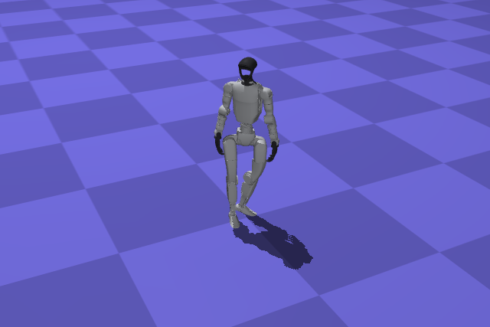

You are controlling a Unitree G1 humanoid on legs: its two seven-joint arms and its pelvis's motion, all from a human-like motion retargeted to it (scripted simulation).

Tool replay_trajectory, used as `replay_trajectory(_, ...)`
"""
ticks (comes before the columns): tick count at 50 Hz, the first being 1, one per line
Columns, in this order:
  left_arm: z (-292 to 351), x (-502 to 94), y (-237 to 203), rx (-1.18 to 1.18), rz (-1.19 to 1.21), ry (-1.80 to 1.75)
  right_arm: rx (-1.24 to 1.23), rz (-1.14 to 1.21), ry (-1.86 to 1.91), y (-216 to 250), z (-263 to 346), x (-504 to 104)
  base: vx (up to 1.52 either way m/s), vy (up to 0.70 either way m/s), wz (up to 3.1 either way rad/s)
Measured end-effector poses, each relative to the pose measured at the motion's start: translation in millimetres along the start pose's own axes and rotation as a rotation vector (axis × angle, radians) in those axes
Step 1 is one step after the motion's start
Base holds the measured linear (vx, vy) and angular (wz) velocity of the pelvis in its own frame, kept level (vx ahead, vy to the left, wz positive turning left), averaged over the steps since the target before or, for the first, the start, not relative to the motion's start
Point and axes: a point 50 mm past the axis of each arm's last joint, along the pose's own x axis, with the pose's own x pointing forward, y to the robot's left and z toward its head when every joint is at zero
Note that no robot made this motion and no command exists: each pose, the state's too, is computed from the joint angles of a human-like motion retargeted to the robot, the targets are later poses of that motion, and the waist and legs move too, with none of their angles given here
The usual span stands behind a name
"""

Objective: In place motions

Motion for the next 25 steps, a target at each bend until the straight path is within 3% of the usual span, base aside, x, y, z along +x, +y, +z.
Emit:
replay_trajectory(5,2,-2,6,-0.008,0.023,0.008,0.087,0.036,0.048,13,-11,2,-0.18,0.06,-1.43)
replay_trajectory(12,53,-11,8,0.113,0.056,-0.137,0.261,0.094,0.211,45,-57,0,-0.11,0.09,-0.88)
replay_trajectory(20,114,-23,-22,0.337,0.014,-0.331,0.376,0.233,0.359,96,-93,-7,-0.04,0.04,0.03)
replay_trajectory(25,115,-20,-40,0.396,-0.038,-0.350,0.336,0.265,0.329,100,-86,-5,0.01,0.00,0.47)
